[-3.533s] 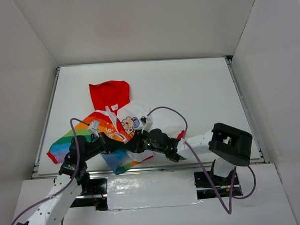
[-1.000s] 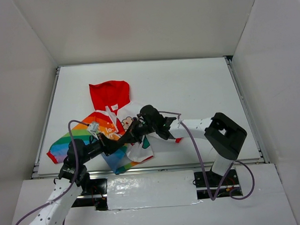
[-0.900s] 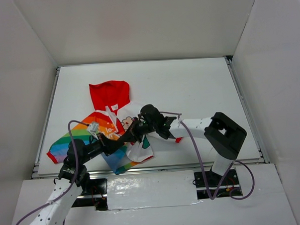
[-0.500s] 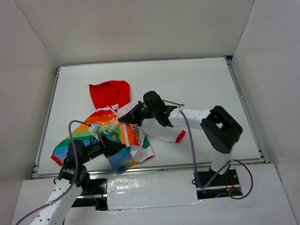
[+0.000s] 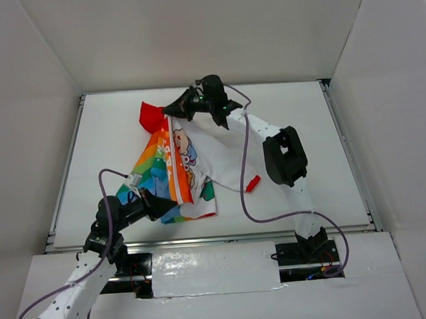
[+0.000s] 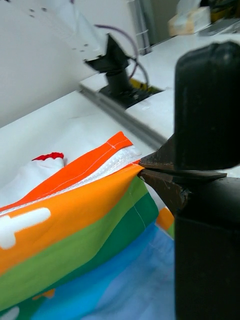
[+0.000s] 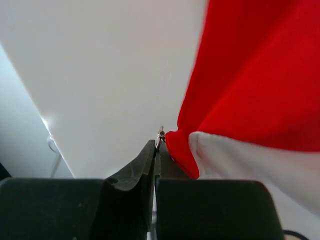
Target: Zip up the jacket
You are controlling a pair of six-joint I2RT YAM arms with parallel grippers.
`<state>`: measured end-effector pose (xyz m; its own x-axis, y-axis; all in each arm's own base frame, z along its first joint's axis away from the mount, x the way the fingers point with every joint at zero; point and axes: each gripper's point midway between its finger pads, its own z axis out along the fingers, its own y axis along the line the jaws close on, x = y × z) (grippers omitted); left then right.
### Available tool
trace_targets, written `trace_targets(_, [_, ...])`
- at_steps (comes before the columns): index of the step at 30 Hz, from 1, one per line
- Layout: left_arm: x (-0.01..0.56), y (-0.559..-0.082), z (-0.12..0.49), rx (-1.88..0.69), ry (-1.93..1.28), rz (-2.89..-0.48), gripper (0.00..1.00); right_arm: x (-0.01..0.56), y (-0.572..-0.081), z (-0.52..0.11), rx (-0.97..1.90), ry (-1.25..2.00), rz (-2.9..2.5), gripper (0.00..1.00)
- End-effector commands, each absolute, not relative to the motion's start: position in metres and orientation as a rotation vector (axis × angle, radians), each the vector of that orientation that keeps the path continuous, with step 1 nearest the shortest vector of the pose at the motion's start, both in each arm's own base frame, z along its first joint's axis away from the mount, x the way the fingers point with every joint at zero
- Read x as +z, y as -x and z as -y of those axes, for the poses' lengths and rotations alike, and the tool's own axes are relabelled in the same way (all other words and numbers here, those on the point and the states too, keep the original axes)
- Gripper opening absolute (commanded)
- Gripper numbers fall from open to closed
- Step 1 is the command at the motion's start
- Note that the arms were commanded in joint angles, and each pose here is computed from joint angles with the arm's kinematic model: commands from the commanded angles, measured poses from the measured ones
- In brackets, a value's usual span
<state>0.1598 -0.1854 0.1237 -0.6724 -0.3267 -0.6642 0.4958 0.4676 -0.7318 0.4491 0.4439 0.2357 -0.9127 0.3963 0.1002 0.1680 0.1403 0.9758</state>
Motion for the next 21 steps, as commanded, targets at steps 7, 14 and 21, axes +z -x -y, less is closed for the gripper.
trace_targets(7, [0.125,-0.173,0.185,-1.222,-0.134,-1.952,0.00,0.381,-0.497,-0.401,1.662,-0.006,-1.804,0.00])
trace_targets(14, [0.127,-0.201,0.180,-1.133,-0.039,-1.976,0.00,0.424,-0.488,-0.374,1.575,0.112,-1.709,0.00])
trace_targets(21, [0.108,-0.237,0.162,-0.920,0.112,-2.075,0.00,0.396,-0.495,-0.372,1.562,0.130,-1.747,0.00])
